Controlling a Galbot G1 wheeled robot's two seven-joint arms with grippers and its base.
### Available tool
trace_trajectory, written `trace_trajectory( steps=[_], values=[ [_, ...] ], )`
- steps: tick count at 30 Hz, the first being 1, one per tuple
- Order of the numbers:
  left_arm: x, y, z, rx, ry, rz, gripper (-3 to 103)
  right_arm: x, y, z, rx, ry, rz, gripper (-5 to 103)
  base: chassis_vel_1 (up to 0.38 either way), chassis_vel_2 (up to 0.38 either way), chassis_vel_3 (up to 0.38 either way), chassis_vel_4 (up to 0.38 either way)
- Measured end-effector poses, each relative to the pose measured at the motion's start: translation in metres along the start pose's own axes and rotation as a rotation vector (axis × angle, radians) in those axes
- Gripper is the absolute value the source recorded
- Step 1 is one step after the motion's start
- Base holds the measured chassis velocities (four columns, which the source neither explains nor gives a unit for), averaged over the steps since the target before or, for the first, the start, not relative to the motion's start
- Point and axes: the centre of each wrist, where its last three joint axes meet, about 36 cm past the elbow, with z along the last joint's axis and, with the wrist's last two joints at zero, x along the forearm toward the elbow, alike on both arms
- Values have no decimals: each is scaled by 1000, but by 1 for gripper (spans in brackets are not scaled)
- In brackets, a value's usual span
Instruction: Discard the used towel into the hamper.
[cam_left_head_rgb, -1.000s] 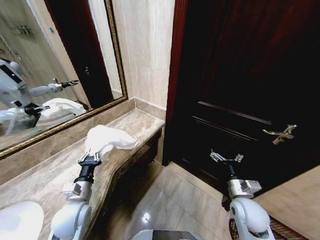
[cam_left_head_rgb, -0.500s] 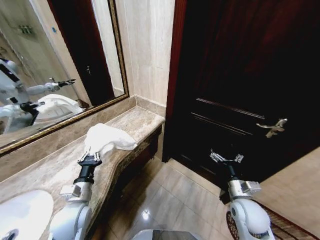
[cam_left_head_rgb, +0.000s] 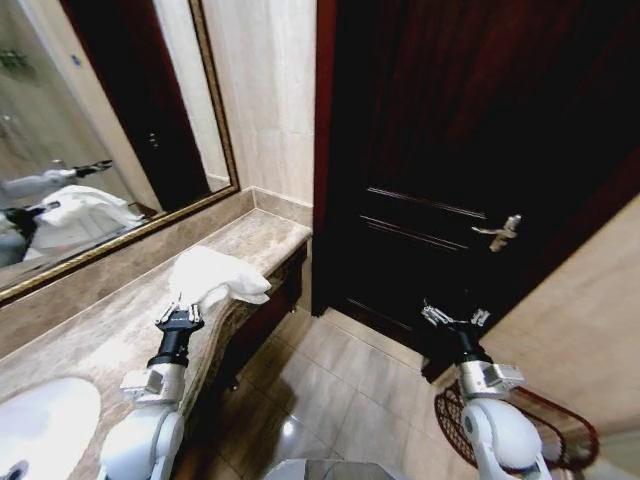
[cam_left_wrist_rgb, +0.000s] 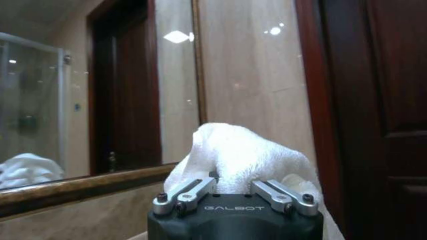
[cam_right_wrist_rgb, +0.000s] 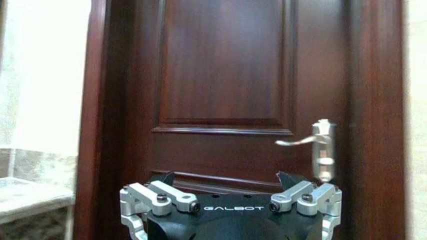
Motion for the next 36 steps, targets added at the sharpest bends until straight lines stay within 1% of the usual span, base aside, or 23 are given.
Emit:
trace_trajectory(
  steps=[17, 32, 35, 36],
  values=[
    [-3, 2, 8, 0, 8, 0, 6, -2, -1, 2, 1, -1, 5, 100, -125, -118, -122, -118],
    [-5, 6, 18, -3, 3, 52, 6, -1, 0, 4, -3, 4, 14, 100, -122, -125, -126, -128],
    [-5, 9, 26, 7, 5, 97, 6, -1, 0, 3, -3, 5, 15, 100, -127, -122, -126, -125],
    [-5, 9, 26, 7, 5, 97, 6, -1, 0, 3, -3, 5, 15, 100, -132, -120, -128, -129]
  ],
)
